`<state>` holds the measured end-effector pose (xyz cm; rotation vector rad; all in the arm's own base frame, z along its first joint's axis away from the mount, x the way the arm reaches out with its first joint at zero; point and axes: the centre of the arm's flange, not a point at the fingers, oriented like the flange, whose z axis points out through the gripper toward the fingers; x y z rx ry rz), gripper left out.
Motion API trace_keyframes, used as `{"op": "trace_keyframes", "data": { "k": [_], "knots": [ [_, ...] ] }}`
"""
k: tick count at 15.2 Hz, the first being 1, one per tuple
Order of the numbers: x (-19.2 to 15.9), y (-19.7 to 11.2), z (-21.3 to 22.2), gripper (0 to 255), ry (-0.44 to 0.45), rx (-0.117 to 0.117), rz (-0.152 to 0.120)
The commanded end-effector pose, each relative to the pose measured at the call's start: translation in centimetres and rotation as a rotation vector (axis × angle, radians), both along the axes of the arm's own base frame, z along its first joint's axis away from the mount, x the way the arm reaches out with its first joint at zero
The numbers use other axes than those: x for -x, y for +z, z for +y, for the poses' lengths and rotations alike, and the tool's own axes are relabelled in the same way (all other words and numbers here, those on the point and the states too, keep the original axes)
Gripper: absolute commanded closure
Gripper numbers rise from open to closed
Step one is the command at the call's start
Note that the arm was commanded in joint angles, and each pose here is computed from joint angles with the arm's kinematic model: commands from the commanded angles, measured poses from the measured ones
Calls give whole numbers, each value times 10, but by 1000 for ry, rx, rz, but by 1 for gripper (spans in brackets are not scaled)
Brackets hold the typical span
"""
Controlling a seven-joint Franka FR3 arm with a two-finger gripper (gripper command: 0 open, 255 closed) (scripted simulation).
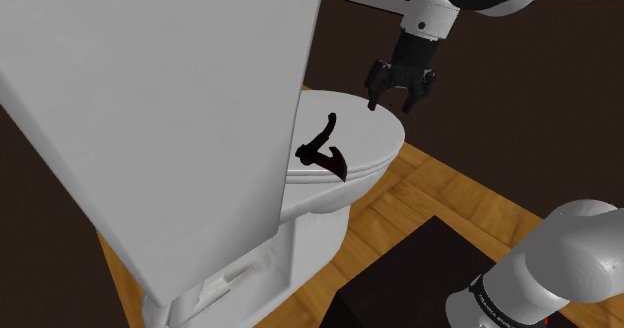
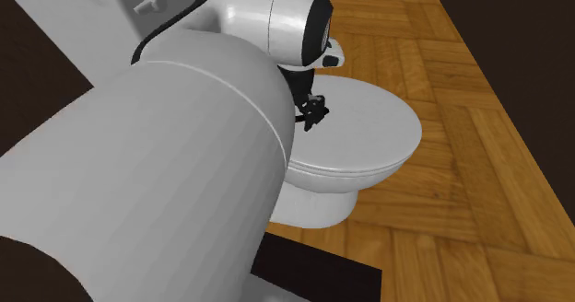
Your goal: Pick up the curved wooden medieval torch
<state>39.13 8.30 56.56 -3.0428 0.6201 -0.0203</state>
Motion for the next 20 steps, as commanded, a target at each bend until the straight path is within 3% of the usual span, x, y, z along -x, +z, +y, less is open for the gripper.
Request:
{"op": "trace_keyframes", "data": {
  "k": [1, 12, 20],
  "knots": [
    [-27, -13, 15, 0, -96, 7, 25],
    [-157, -97, 48, 0, -577, 56, 156],
    [-157, -137, 48, 0, -577, 56, 156]
  ]
}}
